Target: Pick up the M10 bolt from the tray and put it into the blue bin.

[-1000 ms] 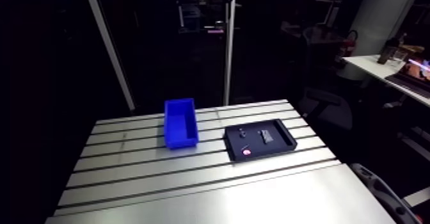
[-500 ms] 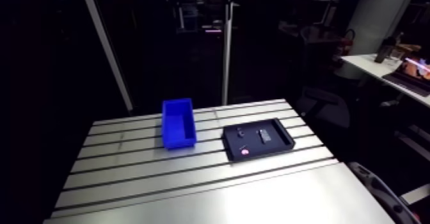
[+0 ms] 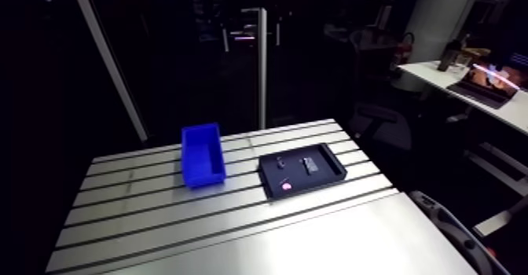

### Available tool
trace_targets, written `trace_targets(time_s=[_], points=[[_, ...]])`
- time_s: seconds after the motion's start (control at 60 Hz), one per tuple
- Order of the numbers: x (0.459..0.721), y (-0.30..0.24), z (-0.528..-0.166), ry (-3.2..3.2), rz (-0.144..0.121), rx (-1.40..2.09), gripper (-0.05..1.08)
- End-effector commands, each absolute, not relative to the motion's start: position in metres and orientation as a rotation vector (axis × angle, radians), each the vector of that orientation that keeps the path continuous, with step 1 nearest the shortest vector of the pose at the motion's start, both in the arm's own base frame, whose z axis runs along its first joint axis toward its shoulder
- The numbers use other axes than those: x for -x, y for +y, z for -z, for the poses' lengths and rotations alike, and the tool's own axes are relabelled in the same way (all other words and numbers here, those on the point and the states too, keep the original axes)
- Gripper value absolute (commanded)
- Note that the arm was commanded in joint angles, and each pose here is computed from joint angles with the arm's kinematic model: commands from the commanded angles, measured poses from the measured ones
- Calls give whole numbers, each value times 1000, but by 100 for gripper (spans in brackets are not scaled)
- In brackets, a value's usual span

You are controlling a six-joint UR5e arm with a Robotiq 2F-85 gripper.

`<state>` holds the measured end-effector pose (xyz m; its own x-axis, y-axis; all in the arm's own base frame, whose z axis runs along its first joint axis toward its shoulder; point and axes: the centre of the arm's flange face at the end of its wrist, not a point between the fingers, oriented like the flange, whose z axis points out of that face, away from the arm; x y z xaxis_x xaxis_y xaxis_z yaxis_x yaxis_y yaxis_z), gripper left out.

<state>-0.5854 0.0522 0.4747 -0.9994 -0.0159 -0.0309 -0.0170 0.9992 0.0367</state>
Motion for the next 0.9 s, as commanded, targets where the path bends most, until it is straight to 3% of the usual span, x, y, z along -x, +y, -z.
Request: trace_targets(time_s=[0.017, 0.9], points=[[584, 77, -458, 3108, -54, -4, 1], [578, 137, -374, 3109, -44, -49, 1]])
